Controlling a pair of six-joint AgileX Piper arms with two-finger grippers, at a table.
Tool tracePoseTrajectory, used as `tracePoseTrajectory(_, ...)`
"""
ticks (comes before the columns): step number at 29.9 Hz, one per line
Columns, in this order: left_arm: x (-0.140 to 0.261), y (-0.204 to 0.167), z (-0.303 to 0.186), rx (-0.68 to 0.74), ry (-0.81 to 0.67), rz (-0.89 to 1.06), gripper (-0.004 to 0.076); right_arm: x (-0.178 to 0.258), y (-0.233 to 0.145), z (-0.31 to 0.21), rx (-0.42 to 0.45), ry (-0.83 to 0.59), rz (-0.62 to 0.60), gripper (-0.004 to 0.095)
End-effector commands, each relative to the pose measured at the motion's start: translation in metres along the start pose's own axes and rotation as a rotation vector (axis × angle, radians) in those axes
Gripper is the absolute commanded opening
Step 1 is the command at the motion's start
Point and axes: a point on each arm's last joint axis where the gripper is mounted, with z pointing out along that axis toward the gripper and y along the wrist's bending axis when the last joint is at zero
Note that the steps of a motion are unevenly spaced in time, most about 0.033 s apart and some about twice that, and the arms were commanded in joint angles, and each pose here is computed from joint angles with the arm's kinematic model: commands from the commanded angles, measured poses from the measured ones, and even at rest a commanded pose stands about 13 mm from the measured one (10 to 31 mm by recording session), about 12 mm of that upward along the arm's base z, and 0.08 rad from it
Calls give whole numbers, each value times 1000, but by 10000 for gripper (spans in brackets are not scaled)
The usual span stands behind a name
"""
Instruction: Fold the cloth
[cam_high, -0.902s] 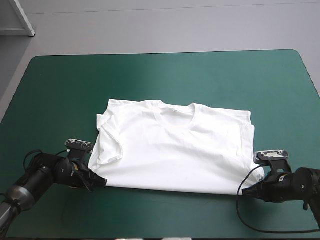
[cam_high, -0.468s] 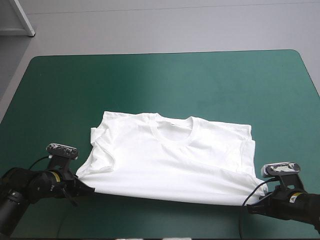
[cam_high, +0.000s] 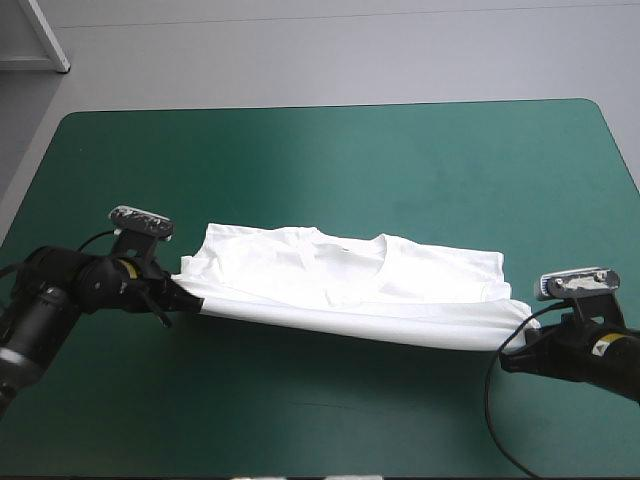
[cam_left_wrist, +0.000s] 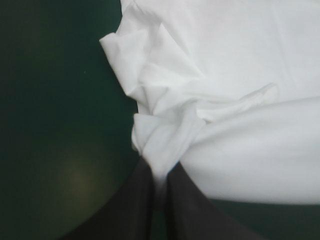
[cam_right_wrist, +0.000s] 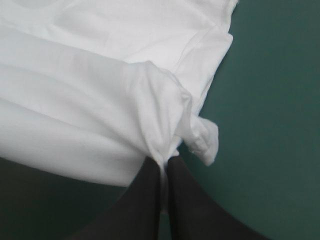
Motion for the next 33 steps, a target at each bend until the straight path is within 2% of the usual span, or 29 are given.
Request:
tracePoseTrajectory(1,-31,4,4,-18,-93,19,19,-30,-8,6,39,-99,-26,-17)
tracePoseTrajectory(4,-52,6,19,-22,-114,25,19,-45,-13,23,39,-86,-29,-17)
tracePoseTrajectory(9,-79,7,50,-21,-121,27,19,-67,-18,59,-26,-15,-35,-17)
tracePoseTrajectory(15,-99,8,80,-23,-160,25,19,-90,-28,94,-30,43,-45,-17)
tracePoseTrajectory(22,-105,8,107,-20,-164,7,19,-113,-36,118,-24,51,-51,-17)
tracePoseTrajectory(33,-111,15,110,-95,-223,-25,19,-120,-45,149,-9,92,-39,-7)
